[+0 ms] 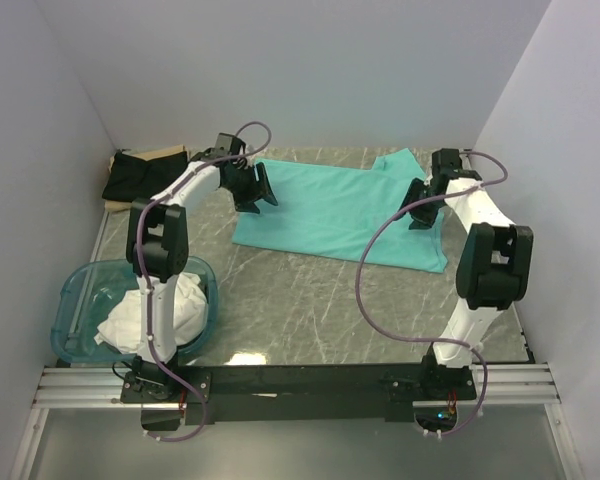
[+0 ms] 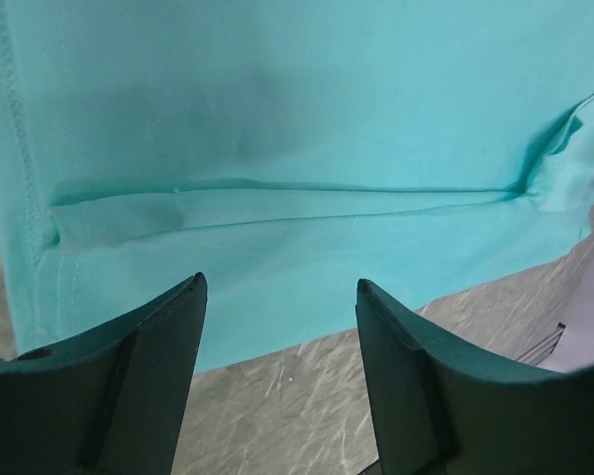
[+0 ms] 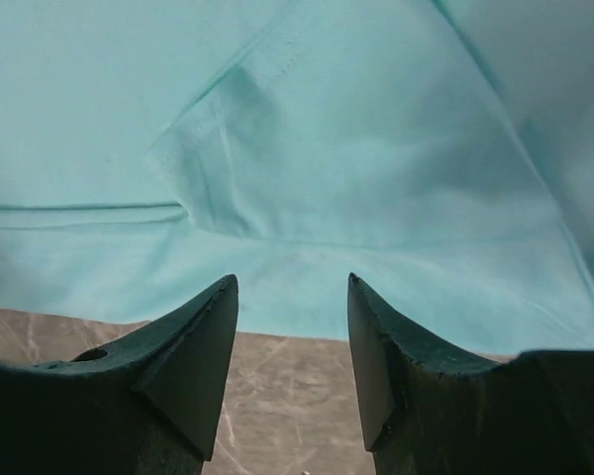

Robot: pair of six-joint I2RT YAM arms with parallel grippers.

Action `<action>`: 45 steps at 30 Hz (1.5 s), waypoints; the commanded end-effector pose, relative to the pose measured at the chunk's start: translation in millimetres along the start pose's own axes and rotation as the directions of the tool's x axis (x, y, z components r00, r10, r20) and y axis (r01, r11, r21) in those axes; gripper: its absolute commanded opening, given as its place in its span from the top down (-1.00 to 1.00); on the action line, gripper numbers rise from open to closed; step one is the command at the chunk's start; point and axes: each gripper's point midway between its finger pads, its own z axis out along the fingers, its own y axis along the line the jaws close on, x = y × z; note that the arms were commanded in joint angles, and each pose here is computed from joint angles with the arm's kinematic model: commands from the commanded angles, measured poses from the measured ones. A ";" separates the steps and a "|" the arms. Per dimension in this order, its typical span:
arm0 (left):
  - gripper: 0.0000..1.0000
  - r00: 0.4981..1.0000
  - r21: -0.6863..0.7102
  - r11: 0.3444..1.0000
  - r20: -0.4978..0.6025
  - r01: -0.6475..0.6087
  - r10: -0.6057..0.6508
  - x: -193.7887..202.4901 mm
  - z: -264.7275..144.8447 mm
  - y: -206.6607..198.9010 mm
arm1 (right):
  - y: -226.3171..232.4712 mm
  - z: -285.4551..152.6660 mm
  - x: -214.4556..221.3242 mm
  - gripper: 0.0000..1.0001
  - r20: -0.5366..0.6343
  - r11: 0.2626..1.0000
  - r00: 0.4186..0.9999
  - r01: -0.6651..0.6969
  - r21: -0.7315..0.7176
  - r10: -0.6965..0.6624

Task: Fold and stack the t-shirts
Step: Fold the tshirt

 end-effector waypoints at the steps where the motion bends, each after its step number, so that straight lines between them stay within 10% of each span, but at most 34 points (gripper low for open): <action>1: -0.35 1.000 -0.031 0.999 -0.007 -0.008 0.008 2.7 9.1 11.8 | 18.5 20.2 -3.5 -0.10 -0.018 0.994 1.000 -0.026 -0.104 0.025; 19: -0.34 0.992 -0.139 0.990 -0.115 0.032 -0.048 82.4 10.6 66.0 | -38.3 50.7 110.0 -0.06 -0.345 0.998 0.936 -0.049 0.045 0.061; 45: -0.35 0.977 -0.160 0.984 -0.185 0.072 -0.101 185.8 -30.4 74.0 | -70.6 -0.1 187.7 -0.06 -0.326 0.991 0.939 -0.076 0.107 0.108</action>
